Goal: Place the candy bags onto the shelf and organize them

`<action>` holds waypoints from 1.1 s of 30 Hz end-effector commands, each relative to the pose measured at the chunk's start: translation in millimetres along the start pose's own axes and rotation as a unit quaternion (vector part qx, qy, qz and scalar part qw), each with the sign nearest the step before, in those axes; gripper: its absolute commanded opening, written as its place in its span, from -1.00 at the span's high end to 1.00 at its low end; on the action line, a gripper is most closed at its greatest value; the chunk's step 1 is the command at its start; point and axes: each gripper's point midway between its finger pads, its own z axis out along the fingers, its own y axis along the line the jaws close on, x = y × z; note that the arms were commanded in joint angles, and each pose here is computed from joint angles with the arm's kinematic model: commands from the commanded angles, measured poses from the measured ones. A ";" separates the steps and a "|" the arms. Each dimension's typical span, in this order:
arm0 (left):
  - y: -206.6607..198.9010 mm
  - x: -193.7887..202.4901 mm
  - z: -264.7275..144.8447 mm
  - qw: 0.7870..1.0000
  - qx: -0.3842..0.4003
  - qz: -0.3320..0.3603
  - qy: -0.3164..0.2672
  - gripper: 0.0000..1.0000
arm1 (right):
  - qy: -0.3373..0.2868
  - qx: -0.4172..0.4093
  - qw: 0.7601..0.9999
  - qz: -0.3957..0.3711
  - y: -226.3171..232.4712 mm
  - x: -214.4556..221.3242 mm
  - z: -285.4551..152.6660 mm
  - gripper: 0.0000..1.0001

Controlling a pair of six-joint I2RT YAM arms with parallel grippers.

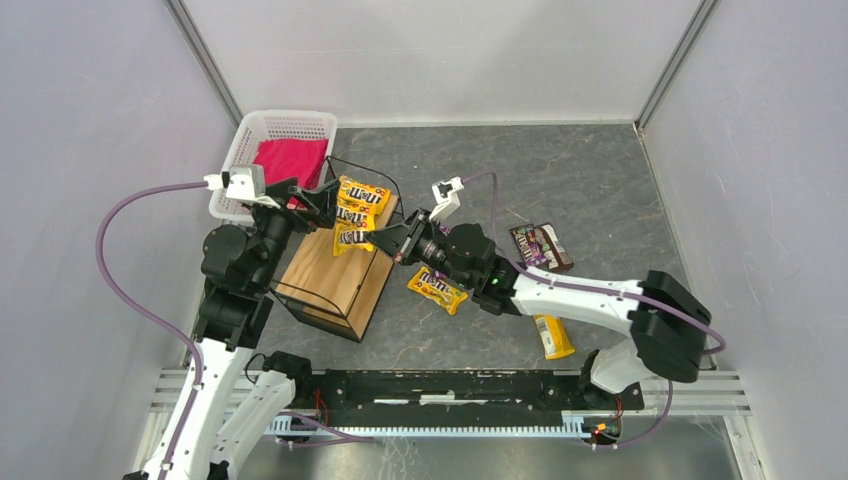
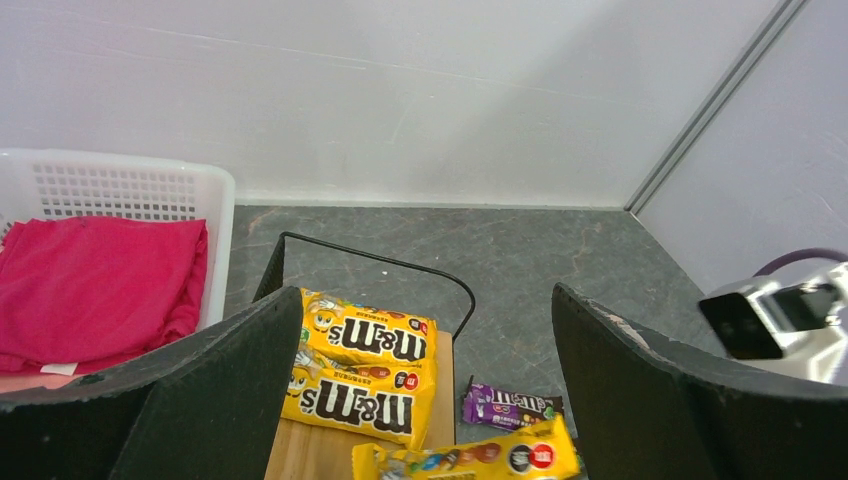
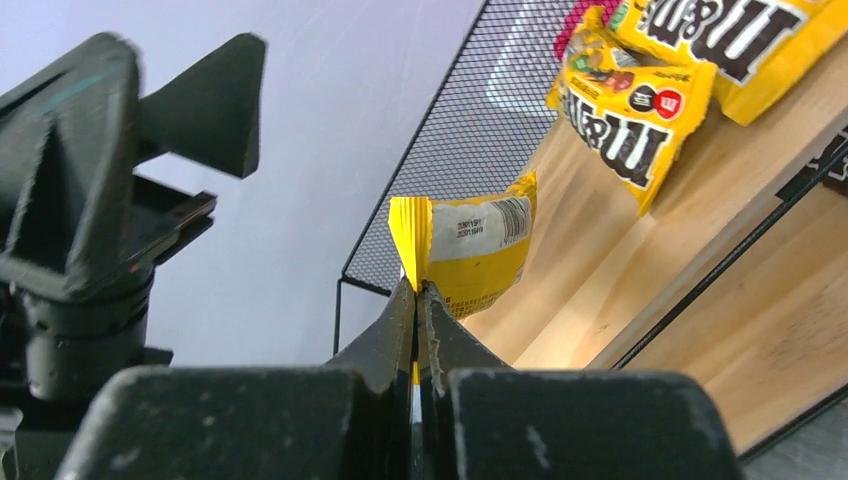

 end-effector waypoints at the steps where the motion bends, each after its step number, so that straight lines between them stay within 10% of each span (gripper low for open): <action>1: 0.7 -15.8 1.0 0.999 -0.002 0.018 -0.027 -1.00 | -0.059 -0.031 0.994 0.092 15.5 -18.7 13.1 0.99; 33: 3.2 -19.3 -1.7 0.999 -0.010 0.021 -0.033 -1.00 | -0.064 0.092 0.980 0.163 -52.1 18.1 63.4 0.95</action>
